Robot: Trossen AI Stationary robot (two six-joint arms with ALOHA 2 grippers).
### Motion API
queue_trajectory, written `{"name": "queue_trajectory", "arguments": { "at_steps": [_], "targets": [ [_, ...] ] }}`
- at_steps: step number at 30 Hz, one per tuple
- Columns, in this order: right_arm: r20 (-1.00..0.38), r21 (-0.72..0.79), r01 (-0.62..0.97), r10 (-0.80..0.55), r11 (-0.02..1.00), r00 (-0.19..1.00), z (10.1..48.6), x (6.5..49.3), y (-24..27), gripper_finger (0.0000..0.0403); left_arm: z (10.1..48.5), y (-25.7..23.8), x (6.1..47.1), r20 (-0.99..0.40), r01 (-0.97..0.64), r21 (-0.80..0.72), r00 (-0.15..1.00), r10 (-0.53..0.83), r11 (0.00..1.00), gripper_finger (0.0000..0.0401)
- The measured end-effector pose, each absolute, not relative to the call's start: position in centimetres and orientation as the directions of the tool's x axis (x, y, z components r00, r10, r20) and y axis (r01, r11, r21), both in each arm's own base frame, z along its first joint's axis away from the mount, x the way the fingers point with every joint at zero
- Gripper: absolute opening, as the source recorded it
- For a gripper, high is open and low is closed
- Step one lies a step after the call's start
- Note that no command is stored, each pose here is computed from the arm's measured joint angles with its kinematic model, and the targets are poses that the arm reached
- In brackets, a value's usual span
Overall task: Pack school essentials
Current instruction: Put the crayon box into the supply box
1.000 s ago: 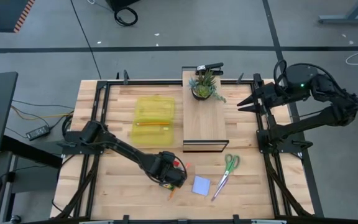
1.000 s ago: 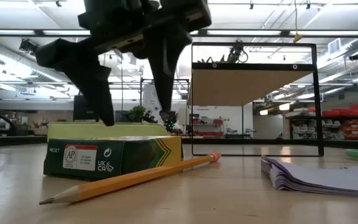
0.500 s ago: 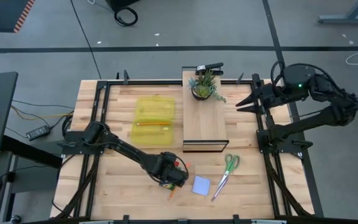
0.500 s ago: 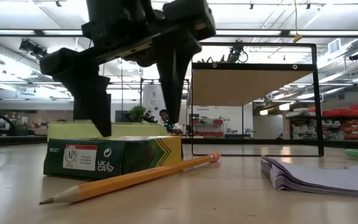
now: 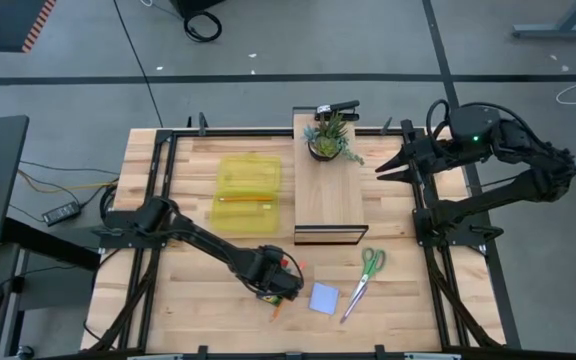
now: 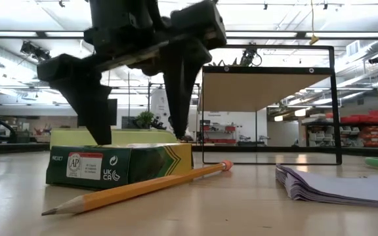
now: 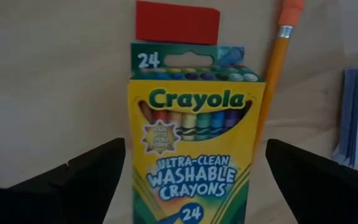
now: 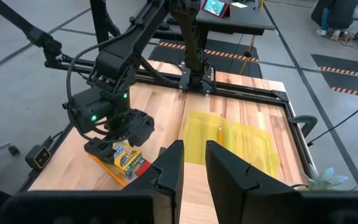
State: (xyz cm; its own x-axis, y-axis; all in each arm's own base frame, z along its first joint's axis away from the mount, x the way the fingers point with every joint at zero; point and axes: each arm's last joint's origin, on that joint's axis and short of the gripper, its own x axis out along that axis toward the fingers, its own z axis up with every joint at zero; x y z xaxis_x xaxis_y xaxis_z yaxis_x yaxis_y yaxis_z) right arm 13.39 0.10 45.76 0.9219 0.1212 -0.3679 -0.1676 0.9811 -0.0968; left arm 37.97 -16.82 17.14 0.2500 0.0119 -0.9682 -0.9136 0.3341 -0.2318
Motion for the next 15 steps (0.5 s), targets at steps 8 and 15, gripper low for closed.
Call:
{"name": "queue_trajectory", "arguments": {
  "at_steps": [8,15],
  "targets": [
    [-0.365,-0.097,-0.167,0.121,0.981,0.923,45.8,13.4,0.1,0.0074,15.7,-17.0,38.4,-0.973,-0.916,-0.215,0.230,0.005,0.339,0.0399],
    [-0.362,-0.098,-0.167,0.121,0.981,0.924,45.8,13.4,0.1,0.0074,14.9,-17.1,38.4,-0.980,-0.918,-0.188,0.198,-0.006,0.350,0.0398]
  ]
}}
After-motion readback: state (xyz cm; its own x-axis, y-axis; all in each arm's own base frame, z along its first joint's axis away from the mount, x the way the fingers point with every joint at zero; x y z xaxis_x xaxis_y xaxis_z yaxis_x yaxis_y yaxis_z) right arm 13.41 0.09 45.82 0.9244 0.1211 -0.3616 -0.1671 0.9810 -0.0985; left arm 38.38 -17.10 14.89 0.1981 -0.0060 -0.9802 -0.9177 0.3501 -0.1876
